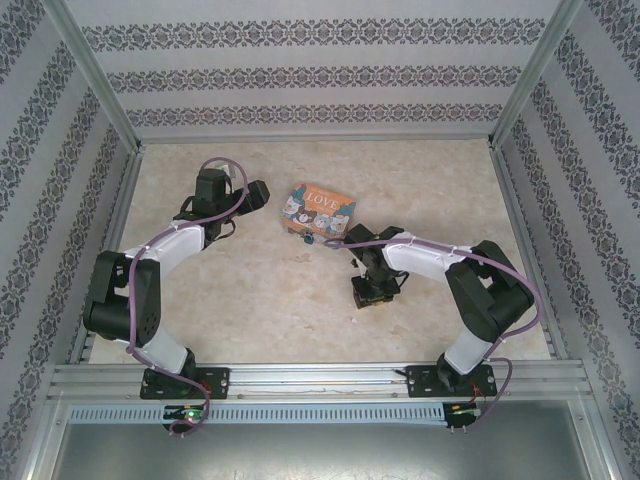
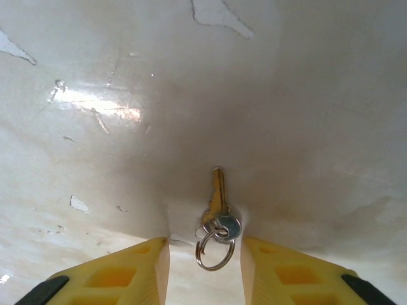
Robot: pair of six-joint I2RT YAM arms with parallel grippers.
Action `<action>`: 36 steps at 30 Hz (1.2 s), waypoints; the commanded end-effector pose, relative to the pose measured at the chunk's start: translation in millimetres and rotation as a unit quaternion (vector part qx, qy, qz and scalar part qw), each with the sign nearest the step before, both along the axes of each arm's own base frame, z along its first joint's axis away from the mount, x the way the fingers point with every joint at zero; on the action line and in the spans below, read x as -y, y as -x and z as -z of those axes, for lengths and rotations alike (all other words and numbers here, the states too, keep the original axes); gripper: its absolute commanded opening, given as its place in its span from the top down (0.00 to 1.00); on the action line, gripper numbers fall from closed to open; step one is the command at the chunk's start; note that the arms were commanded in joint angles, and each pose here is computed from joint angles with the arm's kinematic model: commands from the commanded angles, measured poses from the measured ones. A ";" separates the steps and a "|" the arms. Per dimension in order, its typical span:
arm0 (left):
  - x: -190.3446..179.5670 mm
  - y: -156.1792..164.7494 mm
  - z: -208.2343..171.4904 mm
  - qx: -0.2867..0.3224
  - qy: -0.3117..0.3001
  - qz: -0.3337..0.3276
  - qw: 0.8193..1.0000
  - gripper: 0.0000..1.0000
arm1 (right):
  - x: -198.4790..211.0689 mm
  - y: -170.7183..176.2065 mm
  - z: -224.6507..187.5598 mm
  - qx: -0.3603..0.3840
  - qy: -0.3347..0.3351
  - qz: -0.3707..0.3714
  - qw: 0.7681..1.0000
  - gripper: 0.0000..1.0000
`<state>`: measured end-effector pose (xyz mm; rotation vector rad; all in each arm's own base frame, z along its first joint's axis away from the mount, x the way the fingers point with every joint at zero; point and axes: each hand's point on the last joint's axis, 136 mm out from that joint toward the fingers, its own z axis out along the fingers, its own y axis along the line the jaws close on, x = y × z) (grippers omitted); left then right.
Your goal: Unlock the padlock with the key
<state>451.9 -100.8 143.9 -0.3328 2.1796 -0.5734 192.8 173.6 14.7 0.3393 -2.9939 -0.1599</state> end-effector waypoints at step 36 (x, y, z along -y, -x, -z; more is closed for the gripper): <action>-3.9 1.6 -43.0 0.047 -0.011 0.016 0.999 0.06 | -4.4 -24.8 -10.1 0.056 -0.066 0.017 0.996 1.00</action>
